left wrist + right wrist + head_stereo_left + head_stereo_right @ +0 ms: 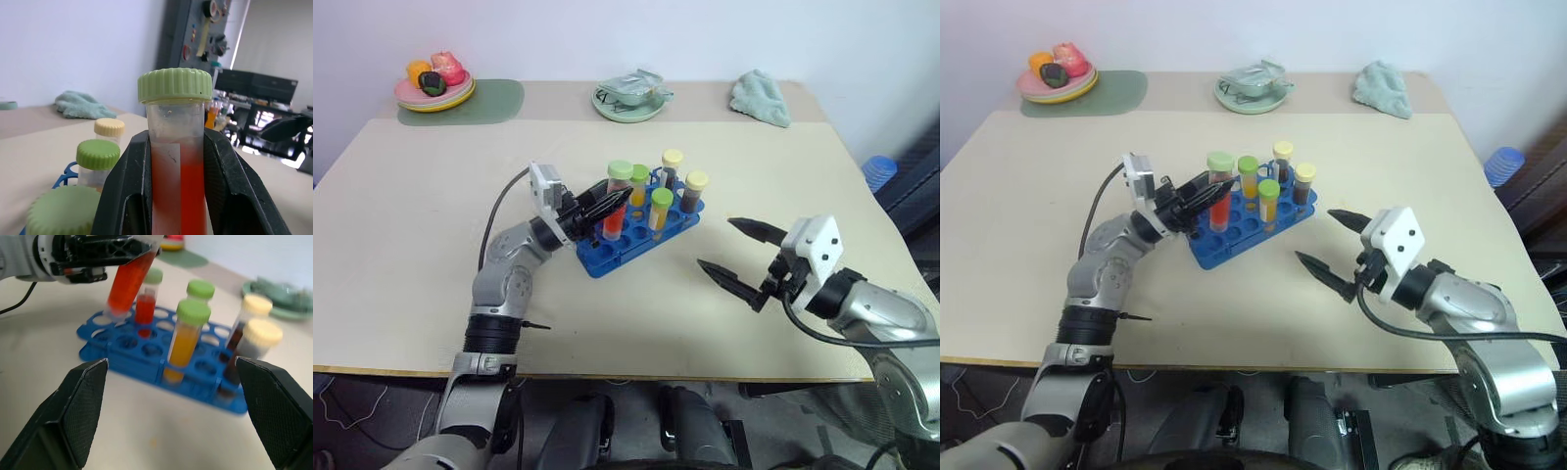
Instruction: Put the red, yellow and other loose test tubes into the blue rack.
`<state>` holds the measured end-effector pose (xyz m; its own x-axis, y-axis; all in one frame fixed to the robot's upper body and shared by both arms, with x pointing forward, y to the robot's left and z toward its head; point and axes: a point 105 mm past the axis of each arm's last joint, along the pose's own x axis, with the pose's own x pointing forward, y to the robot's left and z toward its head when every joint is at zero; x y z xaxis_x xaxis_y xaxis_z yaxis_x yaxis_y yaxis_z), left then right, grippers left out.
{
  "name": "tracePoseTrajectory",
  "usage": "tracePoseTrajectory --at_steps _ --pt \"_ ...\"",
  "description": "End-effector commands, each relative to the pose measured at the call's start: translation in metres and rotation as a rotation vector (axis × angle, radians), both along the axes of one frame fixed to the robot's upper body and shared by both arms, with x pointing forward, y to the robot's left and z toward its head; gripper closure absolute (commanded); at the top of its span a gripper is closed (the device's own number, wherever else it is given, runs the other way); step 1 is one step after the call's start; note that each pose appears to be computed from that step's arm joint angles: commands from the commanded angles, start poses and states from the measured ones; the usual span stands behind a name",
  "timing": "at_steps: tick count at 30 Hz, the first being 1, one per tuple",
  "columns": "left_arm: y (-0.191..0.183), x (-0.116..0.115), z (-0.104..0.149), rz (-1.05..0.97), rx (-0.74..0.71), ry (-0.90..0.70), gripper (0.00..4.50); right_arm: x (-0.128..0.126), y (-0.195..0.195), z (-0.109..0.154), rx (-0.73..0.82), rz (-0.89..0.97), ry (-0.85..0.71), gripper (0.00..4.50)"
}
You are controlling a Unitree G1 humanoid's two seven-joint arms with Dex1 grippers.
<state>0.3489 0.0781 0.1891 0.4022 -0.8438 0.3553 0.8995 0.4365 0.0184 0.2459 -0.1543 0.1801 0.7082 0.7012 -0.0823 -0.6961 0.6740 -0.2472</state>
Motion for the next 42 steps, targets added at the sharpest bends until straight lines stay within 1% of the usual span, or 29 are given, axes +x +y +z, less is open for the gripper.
tracePoseTrajectory --at_steps 1,6,12,19,24,28,34,38,42 --pt "-0.001 0.003 0.007 -0.003 0.017 -0.055 3.73 -0.013 -0.003 0.007 -0.015 -0.009 -0.014 0.23" --pt "-0.003 0.007 -0.003 -0.023 0.029 -0.02 3.73 -0.019 -0.007 0.001 -0.009 -0.038 -0.001 0.23" --pt "-0.009 0.006 -0.007 -0.058 0.037 0.002 3.73 -0.021 -0.006 -0.003 0.001 -0.05 -0.009 0.23" --pt "-0.013 0.007 -0.009 -0.063 0.075 -0.029 3.73 -0.019 0.002 -0.001 0.01 -0.04 -0.024 0.23" --pt "-0.021 0.004 -0.017 -0.064 0.111 -0.063 3.73 -0.017 0.001 0.002 0.0 -0.035 -0.028 0.23" --pt "-0.024 0.003 -0.024 -0.036 0.141 -0.096 3.73 -0.015 0.002 0.004 -0.002 -0.023 -0.035 0.23" --pt "-0.025 0.004 -0.027 0.018 0.151 -0.13 3.73 -0.012 0.001 0.003 -0.018 -0.014 -0.035 0.23" --pt "-0.022 0.003 -0.027 0.027 0.146 -0.108 3.73 -0.008 0.007 0.006 0.004 0.009 -0.042 0.23" --pt "-0.021 0.003 -0.03 0.053 0.126 -0.087 3.73 -0.005 0.006 0.005 -0.015 0.02 -0.041 0.23"
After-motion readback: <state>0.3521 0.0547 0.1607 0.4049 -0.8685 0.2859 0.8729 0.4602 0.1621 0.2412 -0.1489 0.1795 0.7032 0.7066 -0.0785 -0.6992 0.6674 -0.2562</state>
